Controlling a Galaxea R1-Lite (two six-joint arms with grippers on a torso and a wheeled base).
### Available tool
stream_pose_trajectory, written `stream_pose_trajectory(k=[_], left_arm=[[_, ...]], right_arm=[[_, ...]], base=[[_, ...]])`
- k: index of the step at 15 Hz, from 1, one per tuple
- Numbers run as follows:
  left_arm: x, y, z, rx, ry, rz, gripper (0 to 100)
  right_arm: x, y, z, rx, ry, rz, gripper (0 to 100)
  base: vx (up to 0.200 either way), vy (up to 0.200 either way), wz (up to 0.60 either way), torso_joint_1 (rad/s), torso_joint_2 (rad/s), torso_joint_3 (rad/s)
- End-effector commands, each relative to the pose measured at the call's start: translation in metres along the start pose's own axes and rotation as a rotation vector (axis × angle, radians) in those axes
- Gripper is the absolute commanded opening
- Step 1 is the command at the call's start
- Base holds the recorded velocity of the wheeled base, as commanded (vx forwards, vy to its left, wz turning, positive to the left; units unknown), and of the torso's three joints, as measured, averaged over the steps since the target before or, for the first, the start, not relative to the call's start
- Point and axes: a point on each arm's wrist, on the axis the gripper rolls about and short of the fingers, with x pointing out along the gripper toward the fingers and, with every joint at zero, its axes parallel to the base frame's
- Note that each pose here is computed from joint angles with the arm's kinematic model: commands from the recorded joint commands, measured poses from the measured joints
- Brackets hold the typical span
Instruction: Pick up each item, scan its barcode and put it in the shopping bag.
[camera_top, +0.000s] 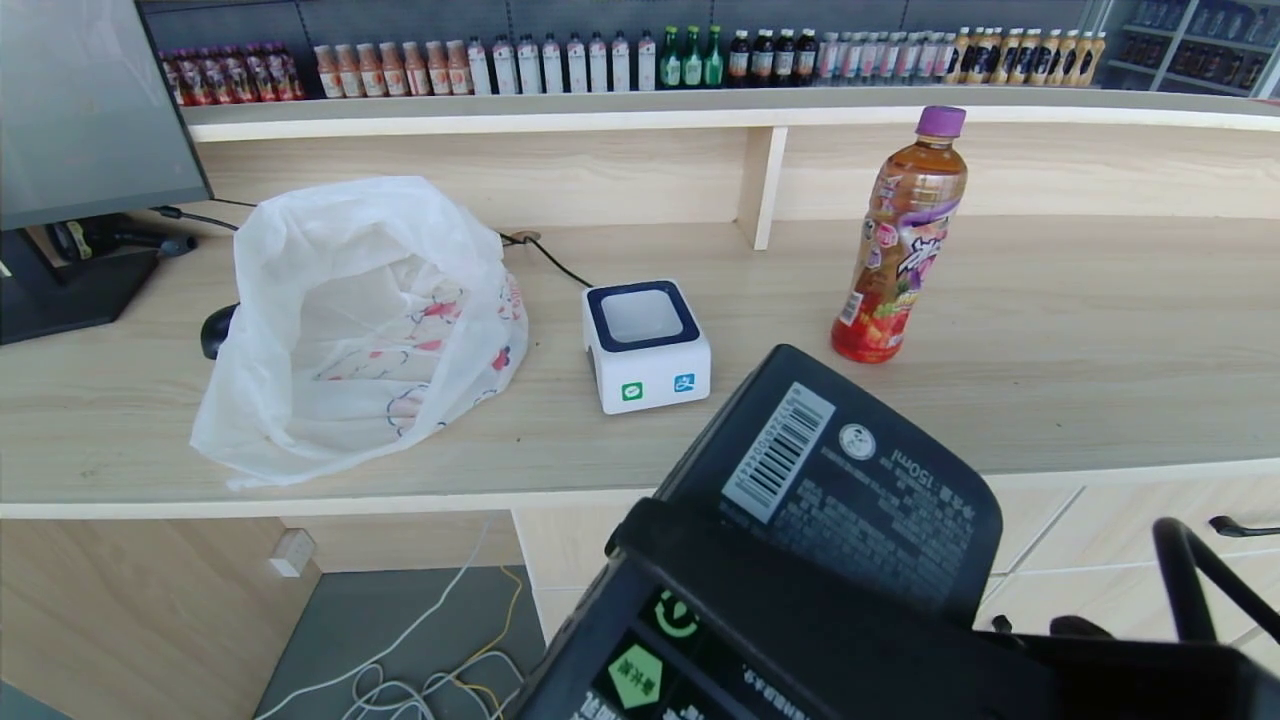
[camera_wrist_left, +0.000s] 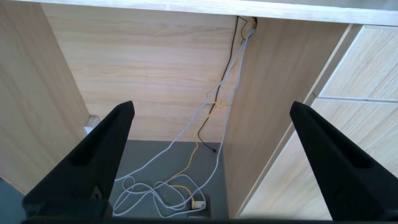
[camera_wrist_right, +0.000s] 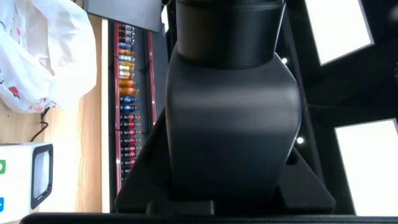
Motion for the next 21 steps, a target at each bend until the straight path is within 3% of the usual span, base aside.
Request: stream_pose_trajectory(k=[1,5,7,9,10,13,14,16,21], left_arm=[[0.0,0.0,0.0,0.001,-0.001,0.0,100],[0.0,0.0,0.0,-0.001,-0.001,0.0,100],[0.0,0.0,0.0,0.001,-0.001,0.0,100],[0.0,0.0,0.0,-0.001,-0.001,0.0,100],[0.0,0.0,0.0,0.001,-0.001,0.0,100],[0.0,0.0,0.0,0.001,-0.001,0.0,100],[0.0,0.0,0.0,0.001,-0.001,0.0,100],[0.0,0.0,0.0,-0.001,-0.001,0.0,100],[0.0,0.0,0.0,-0.001,-0.001,0.0,100]], right_arm=[[0.0,0.0,0.001,-0.001,-0.003,0.001,0],[0.003,0.001,0.0,0.045,0.006,-0.001,0],[0.005,0.006,-0.012,0.271,0.054,0.007,0],[0.006,0.019,-0.019,0.408,0.093,0.043,0],[0.008,0.025,-0.019,0.533,0.139,0.062,0],[0.007,0.031,-0.023,0.702,0.345,0.088,0],[0.009,0.036,-0.024,0.731,0.374,0.093,0],[0.009,0.039,-0.033,0.848,0.407,0.061,0],[0.018,0.032,-0.04,1.137,0.381,-0.047,0]], base=[[0.0,0.0,0.0,0.0,0.0,0.0],[0.0,0.0,0.0,0.0,0.0,0.0],[0.0,0.0,0.0,0.0,0.0,0.0],[0.0,0.0,0.0,0.0,0.0,0.0],[0.0,0.0,0.0,0.0,0.0,0.0],[0.0,0.0,0.0,0.0,0.0,0.0],[0.0,0.0,0.0,0.0,0.0,0.0],[0.0,0.0,0.0,0.0,0.0,0.0],[0.0,0.0,0.0,0.0,0.0,0.0]])
